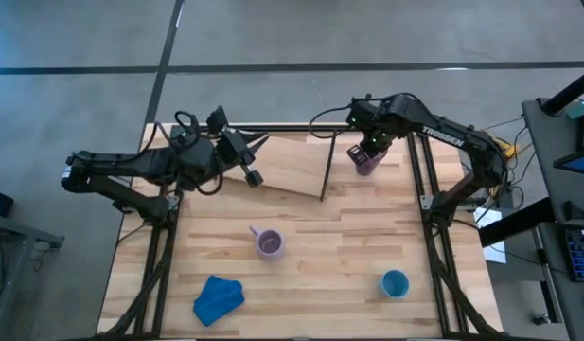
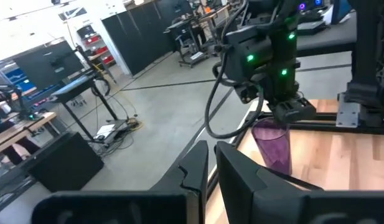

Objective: Stack small to large cups/mugs on shelf
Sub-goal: Put the violet cup on the shelf

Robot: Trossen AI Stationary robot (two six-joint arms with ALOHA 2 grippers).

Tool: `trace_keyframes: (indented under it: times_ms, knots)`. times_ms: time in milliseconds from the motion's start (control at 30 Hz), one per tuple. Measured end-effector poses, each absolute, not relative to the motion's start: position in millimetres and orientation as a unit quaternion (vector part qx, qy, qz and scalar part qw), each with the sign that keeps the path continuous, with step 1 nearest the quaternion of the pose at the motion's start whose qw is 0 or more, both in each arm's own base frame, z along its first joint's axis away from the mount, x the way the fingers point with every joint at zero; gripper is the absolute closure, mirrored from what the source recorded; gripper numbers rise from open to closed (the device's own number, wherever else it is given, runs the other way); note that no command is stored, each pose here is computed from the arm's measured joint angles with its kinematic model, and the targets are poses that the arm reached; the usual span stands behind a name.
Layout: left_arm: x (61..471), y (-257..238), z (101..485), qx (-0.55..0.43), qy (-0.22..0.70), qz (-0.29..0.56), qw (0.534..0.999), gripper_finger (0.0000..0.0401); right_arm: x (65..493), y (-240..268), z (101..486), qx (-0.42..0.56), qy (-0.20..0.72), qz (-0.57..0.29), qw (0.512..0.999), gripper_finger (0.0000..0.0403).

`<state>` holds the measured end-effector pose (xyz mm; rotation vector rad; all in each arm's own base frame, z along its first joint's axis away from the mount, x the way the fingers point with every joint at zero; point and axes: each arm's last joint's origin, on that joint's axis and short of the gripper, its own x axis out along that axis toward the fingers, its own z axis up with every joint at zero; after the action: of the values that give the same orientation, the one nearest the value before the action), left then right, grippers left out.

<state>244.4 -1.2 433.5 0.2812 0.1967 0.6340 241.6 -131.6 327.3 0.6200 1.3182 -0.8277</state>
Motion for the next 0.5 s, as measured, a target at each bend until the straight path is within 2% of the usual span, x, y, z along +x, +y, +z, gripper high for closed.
trace_keyframes:
  times_ms: [500]
  knots:
    - [244,-9,434,0.139,0.093,0.29,0.942,0.0381,253,-138,310,0.277,0.605,-0.37,0.648,0.0349]
